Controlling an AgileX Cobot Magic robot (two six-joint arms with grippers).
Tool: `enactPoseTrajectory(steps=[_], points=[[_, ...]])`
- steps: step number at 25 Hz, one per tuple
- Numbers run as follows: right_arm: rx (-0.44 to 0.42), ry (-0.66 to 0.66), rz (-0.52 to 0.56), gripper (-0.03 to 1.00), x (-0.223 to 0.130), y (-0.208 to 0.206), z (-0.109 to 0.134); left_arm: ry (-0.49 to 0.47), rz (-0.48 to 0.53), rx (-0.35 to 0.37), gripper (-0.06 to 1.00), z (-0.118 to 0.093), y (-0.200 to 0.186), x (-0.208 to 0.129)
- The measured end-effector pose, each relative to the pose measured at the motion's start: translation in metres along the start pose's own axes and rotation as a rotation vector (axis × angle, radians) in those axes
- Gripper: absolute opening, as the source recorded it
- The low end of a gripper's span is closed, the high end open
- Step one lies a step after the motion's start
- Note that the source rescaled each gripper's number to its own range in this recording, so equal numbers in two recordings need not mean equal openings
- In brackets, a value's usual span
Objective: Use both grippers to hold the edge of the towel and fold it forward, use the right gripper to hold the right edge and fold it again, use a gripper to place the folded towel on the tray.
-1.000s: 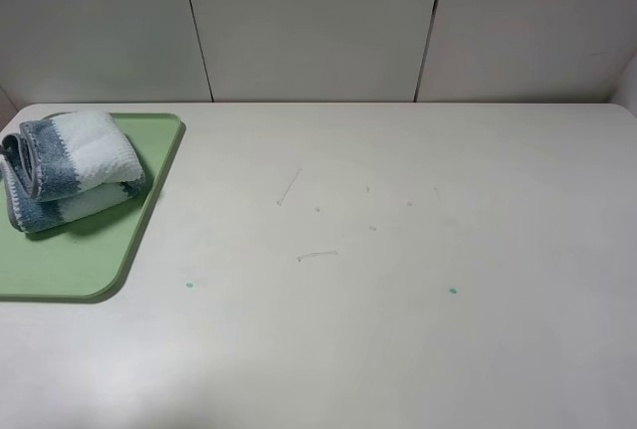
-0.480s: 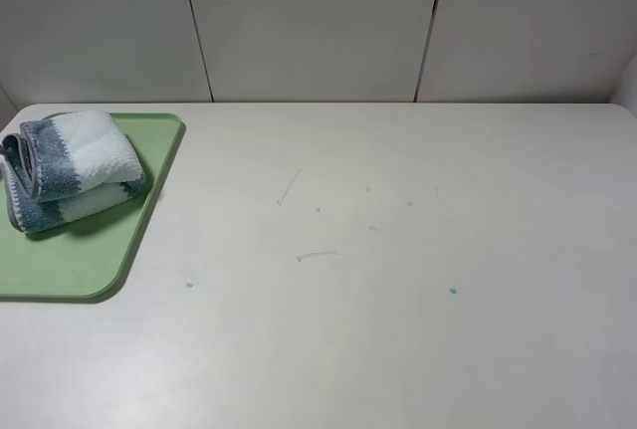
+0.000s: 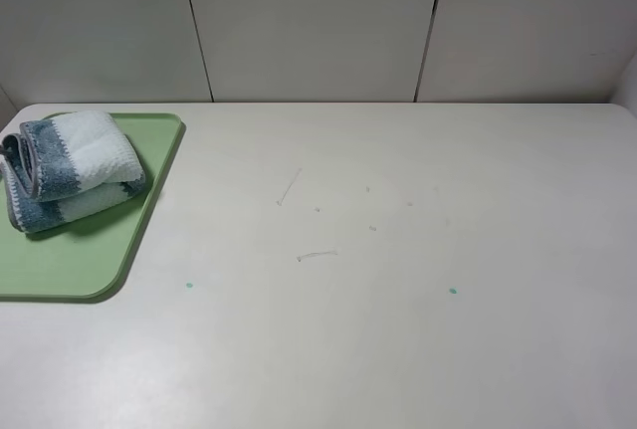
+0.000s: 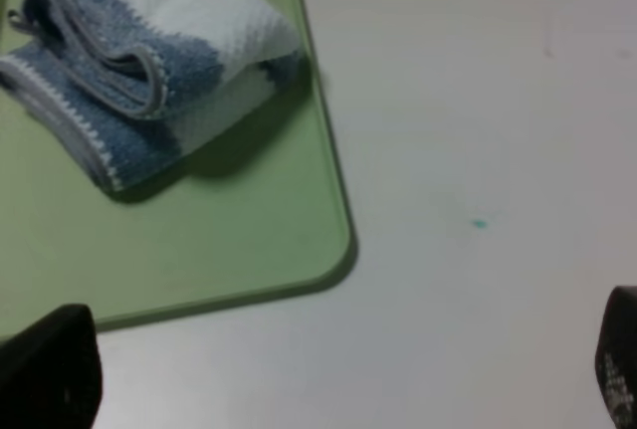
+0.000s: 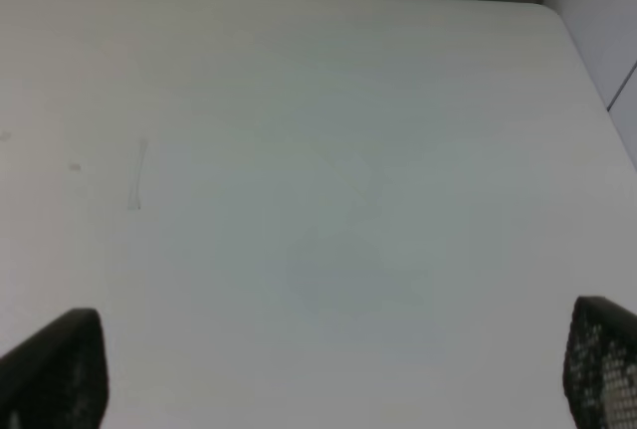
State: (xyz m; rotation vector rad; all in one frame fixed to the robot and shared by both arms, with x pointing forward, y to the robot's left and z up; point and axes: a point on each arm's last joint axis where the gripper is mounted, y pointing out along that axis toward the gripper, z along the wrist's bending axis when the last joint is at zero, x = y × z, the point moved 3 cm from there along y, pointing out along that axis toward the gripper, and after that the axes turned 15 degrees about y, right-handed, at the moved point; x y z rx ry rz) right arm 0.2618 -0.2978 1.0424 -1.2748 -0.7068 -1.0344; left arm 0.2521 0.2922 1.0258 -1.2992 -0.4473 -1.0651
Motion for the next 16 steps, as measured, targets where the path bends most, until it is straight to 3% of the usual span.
enactPoseTrajectory(steps=[16], points=[[0.0, 0.0, 0.0, 1.0, 0.0, 0.0, 0.0, 0.01, -0.005, -0.015, 1.0, -0.0003, -0.0001, 0.0]])
